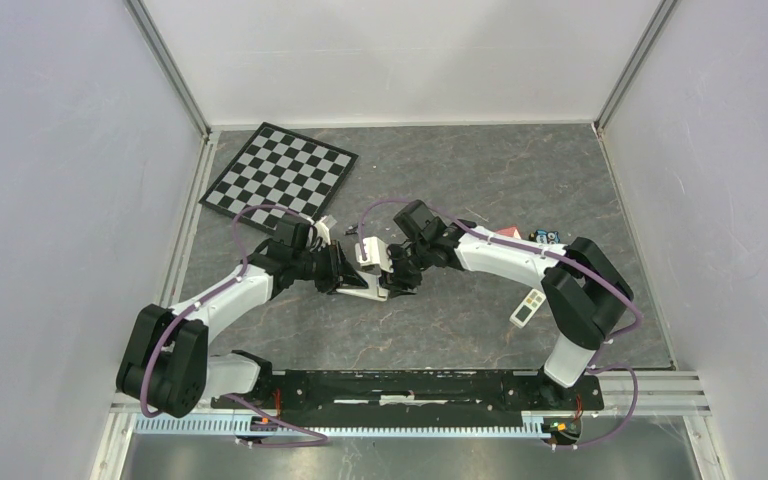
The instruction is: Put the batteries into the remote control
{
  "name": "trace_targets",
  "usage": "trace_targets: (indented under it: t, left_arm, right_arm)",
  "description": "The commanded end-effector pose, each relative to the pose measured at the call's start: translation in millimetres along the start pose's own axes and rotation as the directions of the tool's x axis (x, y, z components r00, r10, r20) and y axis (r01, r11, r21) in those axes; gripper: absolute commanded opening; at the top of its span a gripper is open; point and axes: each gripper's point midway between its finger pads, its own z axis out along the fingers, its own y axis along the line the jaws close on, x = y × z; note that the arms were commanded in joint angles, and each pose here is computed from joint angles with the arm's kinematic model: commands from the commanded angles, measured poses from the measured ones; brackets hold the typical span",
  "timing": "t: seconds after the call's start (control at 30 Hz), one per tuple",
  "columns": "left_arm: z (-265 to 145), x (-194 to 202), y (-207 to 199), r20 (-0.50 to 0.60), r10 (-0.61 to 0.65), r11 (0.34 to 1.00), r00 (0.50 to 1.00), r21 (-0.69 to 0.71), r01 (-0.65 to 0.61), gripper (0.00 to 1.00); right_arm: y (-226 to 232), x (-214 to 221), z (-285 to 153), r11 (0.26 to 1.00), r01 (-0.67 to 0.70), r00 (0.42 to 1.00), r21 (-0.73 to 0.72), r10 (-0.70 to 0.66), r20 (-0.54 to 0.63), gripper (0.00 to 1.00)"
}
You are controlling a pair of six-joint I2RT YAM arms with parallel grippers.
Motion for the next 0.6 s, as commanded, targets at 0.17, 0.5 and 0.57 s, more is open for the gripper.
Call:
trace_targets:
  t: [0.17, 0.5, 0.57]
  left_arm:
    - [-4, -4, -22, -0.001, -0.027, 0.997, 1.0, 0.072, 0.027, 0.02]
    - [-5, -2, -33, -0.009, -0.054, 0.989, 0.999, 0.136, 0.054, 0.02]
    - [-6, -2, -35, -0.008, -0.047, 0.988, 0.999, 0.15, 0.047, 0.02]
  right_arm:
    - [-10, -30, 1, 0.998, 0.064, 0.996, 0.024, -0.065, 0.068, 0.41]
    - [-7, -34, 1, 0.997, 0.071, 0.995, 0.026, -0.072, 0.074, 0.41]
    - [-6, -34, 1, 0.997, 0.072, 0.995, 0.023, -0.073, 0.073, 0.41]
